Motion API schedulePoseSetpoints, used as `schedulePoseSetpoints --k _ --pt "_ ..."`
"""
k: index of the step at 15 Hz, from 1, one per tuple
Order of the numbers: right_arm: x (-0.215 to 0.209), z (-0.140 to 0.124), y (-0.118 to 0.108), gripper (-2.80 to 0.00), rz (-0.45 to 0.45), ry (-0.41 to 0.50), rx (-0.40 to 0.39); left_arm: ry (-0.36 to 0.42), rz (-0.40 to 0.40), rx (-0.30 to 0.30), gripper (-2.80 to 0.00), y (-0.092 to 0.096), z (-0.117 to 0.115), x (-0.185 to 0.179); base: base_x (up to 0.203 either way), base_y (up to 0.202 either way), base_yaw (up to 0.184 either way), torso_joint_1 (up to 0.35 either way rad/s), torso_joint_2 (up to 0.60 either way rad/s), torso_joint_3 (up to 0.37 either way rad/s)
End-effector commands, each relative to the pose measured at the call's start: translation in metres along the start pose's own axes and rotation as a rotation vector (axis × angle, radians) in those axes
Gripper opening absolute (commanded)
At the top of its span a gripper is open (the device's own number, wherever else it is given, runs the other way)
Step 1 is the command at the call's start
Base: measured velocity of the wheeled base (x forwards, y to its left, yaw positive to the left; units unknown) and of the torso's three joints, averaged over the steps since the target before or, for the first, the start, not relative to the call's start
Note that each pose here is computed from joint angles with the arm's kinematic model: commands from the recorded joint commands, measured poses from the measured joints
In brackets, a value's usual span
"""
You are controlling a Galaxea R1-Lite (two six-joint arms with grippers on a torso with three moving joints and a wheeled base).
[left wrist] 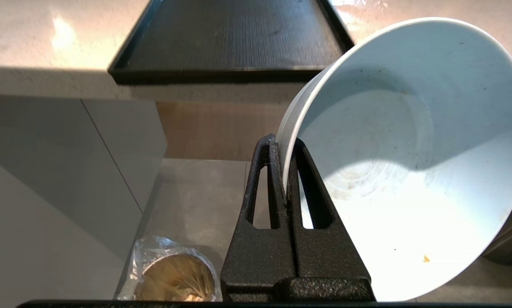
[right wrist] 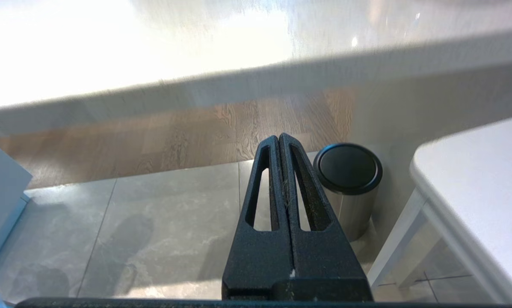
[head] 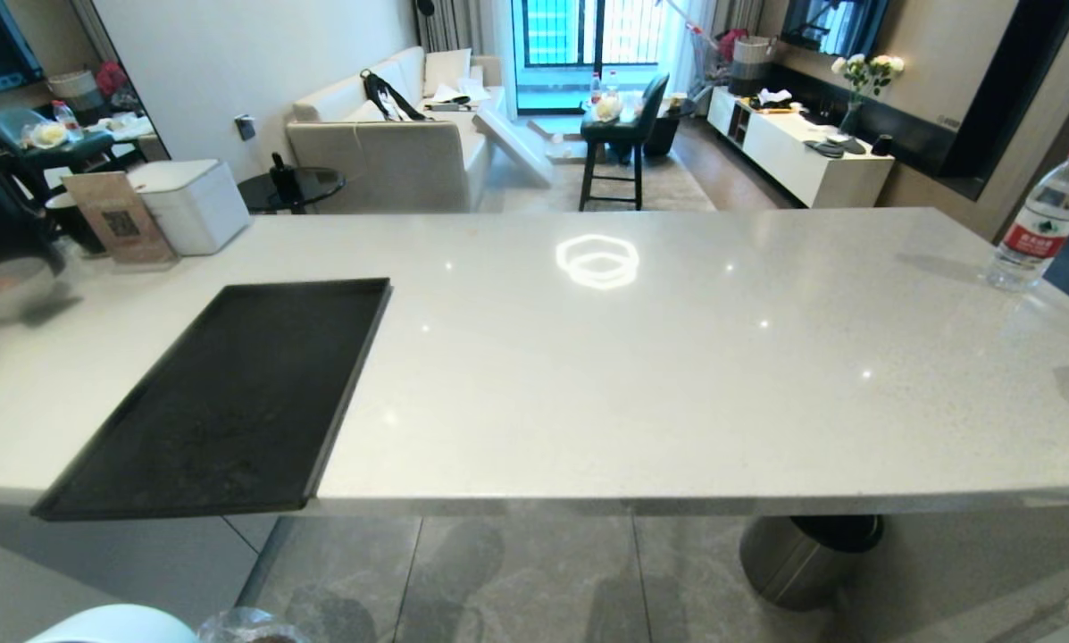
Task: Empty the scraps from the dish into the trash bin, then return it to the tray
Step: Put the bowl back to the table
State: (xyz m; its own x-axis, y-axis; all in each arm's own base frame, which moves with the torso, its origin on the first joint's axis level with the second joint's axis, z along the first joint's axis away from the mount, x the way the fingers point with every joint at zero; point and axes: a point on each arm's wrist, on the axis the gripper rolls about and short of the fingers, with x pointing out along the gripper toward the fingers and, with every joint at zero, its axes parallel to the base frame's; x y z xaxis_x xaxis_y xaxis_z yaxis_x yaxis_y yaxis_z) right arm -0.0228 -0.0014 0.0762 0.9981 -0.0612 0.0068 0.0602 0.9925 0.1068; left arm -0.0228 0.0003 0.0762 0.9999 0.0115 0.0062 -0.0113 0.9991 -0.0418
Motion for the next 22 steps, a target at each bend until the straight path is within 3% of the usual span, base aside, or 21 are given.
schedulePoseSetpoints --k 1,9,22 --pt "0.0000 0.0000 0.0000 -2.80 0.000 -0.001 0.001 0.000 0.001 -0.001 -2.80 0.0000 0.0001 0.0001 0.000 0.000 0.000 0.193 -0.55 -0.357" --pt "0.0000 0.0000 0.0000 -2.80 0.000 -0.001 0.001 0.000 0.001 -0.001 -2.80 0.0000 0.0001 0.0001 0.000 0.000 0.000 0.214 -0.57 -0.357" --pt "0.0000 0.0000 0.0000 -2.80 0.001 -0.001 0.001 0.000 0.001 -0.001 -2.80 0.0000 0.0001 0.0001 0.000 0.000 0.000 0.148 -0.35 -0.200"
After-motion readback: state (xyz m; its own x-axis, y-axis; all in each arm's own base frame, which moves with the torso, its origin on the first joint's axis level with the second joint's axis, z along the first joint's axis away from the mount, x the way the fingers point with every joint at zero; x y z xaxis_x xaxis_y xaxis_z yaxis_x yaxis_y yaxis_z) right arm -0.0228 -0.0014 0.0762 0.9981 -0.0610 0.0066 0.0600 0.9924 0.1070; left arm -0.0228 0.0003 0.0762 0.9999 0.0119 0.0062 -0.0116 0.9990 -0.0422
